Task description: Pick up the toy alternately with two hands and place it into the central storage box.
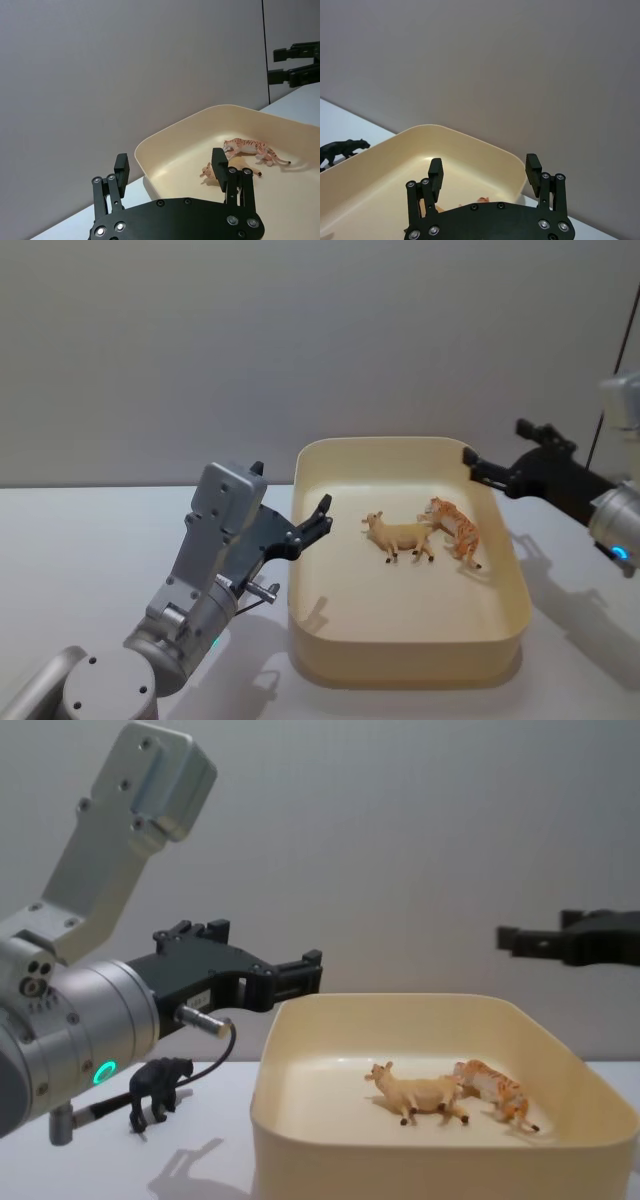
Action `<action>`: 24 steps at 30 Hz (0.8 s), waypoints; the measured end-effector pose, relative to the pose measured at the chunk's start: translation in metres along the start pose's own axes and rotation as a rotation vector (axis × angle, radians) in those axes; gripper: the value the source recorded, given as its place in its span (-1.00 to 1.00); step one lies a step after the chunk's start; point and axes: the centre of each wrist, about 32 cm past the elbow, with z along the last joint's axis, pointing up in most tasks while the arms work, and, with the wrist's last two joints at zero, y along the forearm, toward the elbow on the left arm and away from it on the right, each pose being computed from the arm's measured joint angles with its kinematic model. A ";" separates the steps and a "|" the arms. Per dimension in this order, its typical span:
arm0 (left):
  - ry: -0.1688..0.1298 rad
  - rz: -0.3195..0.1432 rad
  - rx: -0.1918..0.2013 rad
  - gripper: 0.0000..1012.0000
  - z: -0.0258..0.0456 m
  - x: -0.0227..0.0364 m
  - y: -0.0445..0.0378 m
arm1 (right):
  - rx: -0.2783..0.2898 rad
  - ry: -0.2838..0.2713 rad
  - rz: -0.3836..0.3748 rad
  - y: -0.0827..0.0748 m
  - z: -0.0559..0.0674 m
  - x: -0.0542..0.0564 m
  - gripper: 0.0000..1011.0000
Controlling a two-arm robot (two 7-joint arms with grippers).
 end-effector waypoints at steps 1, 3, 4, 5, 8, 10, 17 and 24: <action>0.004 0.003 -0.001 0.98 0.0003 -0.0002 0.0007 | 0.002 0.000 -0.008 -0.002 0.000 0.001 0.98; 0.009 0.008 -0.002 0.98 0.0007 0.0000 0.0020 | 0.006 -0.002 -0.020 -0.006 0.001 0.002 0.98; 0.015 0.013 -0.001 0.98 0.0011 0.0005 0.0033 | 0.010 -0.003 -0.033 -0.010 0.002 0.004 0.98; 0.018 0.016 -0.001 0.98 0.0014 0.0009 0.0040 | 0.012 -0.004 -0.038 -0.011 0.003 0.004 0.98; 0.030 0.031 0.006 0.98 0.0022 0.0034 0.0076 | 0.016 -0.005 -0.056 -0.017 0.004 0.006 0.98; 0.036 0.039 0.011 0.98 0.0024 0.0053 0.0096 | 0.019 -0.006 -0.064 -0.019 0.004 0.007 0.98; 0.069 0.074 0.053 0.98 0.0029 0.0226 0.0199 | 0.027 -0.011 -0.090 -0.028 0.007 0.009 0.98; 0.098 0.072 0.108 0.98 0.0020 0.0410 0.0239 | 0.031 -0.013 -0.104 -0.032 0.008 0.010 0.98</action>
